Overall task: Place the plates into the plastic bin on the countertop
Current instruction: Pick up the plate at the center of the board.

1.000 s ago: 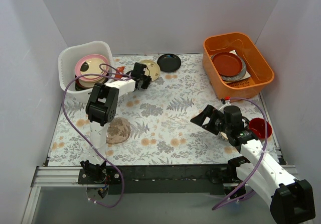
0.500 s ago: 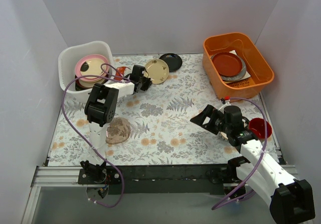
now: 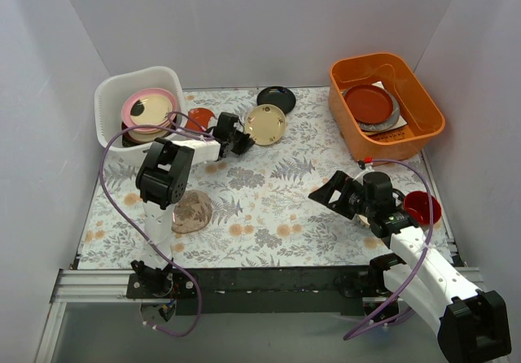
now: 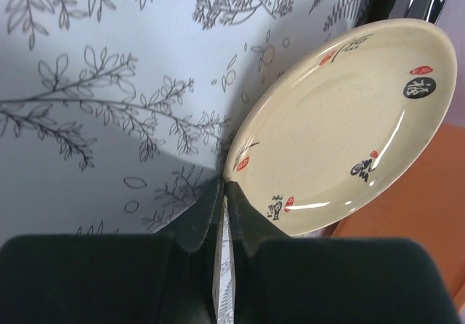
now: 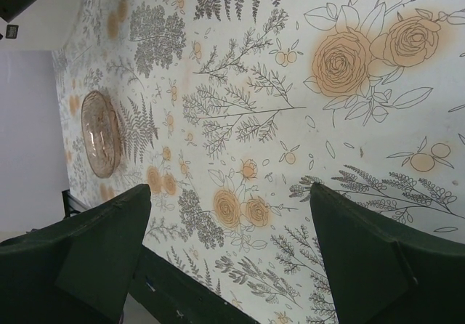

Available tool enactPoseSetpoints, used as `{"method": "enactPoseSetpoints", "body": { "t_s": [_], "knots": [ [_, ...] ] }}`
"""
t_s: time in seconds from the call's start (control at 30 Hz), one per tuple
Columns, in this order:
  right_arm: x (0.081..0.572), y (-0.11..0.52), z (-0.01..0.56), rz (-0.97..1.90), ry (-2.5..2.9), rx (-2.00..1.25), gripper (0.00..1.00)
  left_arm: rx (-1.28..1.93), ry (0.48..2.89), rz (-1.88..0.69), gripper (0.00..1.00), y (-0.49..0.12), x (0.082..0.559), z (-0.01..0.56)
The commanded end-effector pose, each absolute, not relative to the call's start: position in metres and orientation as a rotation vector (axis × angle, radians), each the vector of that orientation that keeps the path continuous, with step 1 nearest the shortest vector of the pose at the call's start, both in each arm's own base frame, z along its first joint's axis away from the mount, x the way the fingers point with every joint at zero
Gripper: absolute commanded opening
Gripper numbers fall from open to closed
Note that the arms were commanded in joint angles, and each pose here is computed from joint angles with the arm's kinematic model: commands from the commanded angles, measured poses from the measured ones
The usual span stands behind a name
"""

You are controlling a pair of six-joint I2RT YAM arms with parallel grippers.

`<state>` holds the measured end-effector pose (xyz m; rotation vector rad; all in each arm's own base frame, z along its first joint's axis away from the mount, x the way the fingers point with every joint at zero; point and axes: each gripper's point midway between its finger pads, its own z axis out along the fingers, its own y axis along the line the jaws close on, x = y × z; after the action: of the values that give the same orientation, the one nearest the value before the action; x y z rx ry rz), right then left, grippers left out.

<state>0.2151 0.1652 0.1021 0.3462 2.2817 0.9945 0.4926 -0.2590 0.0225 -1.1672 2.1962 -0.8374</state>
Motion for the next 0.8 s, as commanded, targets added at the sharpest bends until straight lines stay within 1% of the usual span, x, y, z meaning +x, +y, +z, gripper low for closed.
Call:
{"method": "enactPoseSetpoints", "body": {
  "t_s": [0.0,0.07,0.13,0.2,0.23,0.3,0.33,0.43,0.63,0.67,0.77],
  "knots": [
    [0.218,0.167,0.11,1.022,2.241,0.323,0.98,-1.595,2.264,-0.735,0.0,-0.251,0.438,-0.018],
    [0.218,0.167,0.11,1.023,2.243,0.321,0.98,-1.529,2.252,-0.724,0.0,-0.248,0.442,-0.008],
    [0.219,0.168,0.11,1.024,2.243,0.324,0.98,-1.483,2.231,-0.744,0.04,-0.248,0.444,0.01],
    [0.219,0.168,0.11,1.028,2.239,0.323,0.98,-1.443,2.221,-0.732,0.11,-0.245,0.446,0.017],
    [0.218,0.168,0.109,1.029,2.242,0.324,0.98,-1.429,2.21,-0.741,0.12,-0.244,0.447,0.025],
    [0.218,0.169,0.108,1.033,2.243,0.325,0.98,-1.409,2.211,-0.743,0.15,-0.245,0.448,0.029],
    [0.218,0.169,0.108,1.035,2.242,0.324,0.98,-1.401,2.209,-0.748,0.19,-0.245,0.449,0.031],
    [0.218,0.17,0.108,1.042,2.243,0.324,0.98,-1.371,2.222,-0.756,0.23,-0.248,0.451,0.032],
    [0.218,0.17,0.108,1.043,2.242,0.325,0.98,-1.267,2.26,-0.804,0.27,-0.26,0.459,0.036],
    [0.218,0.17,0.108,1.042,2.242,0.324,0.98,-1.268,2.258,-0.799,0.32,-0.259,0.459,0.036],
    [0.218,0.171,0.108,1.05,2.24,0.32,0.98,-1.271,2.223,-0.794,0.37,-0.256,0.464,0.039]
  ]
}}
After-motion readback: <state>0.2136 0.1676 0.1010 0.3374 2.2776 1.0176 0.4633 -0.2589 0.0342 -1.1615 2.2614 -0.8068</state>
